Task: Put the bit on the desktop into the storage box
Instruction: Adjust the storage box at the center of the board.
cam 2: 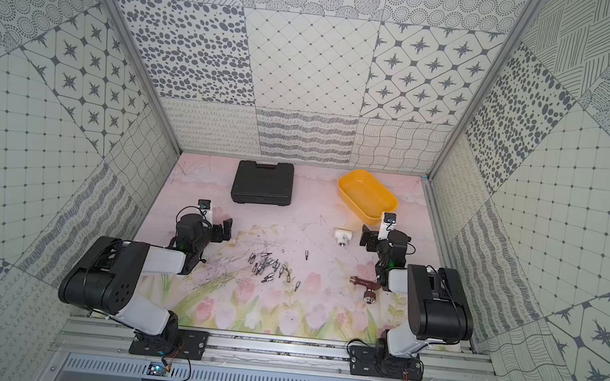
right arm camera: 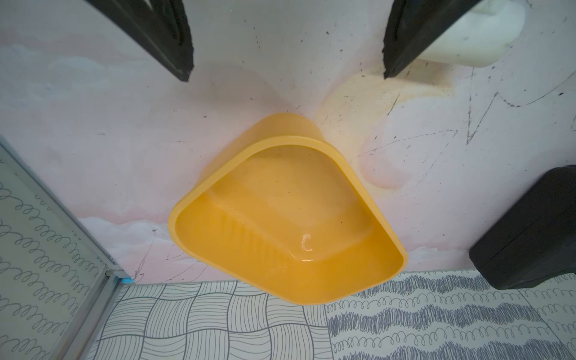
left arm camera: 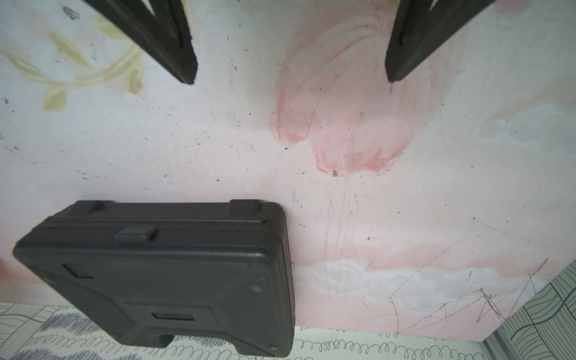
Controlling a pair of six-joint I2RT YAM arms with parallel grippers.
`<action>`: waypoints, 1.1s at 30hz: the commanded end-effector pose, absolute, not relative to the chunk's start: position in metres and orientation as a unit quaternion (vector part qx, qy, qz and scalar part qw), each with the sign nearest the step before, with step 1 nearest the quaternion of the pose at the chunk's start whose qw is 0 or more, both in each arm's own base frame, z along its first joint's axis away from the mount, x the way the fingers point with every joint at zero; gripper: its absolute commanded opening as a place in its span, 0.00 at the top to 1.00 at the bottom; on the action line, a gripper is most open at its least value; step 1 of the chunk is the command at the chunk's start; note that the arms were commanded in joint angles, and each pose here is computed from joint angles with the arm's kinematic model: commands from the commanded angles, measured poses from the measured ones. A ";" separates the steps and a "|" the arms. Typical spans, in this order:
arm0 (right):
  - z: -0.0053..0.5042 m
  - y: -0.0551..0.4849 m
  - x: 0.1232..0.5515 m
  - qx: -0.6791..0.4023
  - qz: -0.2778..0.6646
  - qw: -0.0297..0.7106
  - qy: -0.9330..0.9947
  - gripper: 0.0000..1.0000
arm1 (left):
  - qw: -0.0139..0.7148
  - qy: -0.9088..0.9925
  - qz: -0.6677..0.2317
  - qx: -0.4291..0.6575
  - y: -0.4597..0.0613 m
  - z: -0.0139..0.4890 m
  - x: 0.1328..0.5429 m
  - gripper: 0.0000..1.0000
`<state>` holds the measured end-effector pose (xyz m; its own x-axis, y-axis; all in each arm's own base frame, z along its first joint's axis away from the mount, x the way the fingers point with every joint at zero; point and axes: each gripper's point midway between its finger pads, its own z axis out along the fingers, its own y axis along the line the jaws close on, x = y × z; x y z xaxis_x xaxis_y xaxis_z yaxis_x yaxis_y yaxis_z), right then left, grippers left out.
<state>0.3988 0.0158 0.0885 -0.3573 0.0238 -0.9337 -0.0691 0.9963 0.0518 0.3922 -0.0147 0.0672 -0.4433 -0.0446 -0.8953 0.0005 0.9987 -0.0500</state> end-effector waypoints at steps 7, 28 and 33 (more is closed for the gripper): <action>0.105 0.017 0.406 -0.016 0.038 0.590 0.807 0.03 | 0.544 0.839 -0.026 -0.010 -0.015 0.077 0.398 0.01; 0.143 -0.008 0.392 0.042 0.023 0.603 0.796 0.03 | 0.530 0.847 -0.038 -0.006 -0.019 0.114 0.393 0.01; 0.188 -0.004 0.388 0.041 0.036 0.583 0.811 0.03 | 0.545 0.833 -0.065 -0.069 -0.015 0.162 0.389 0.01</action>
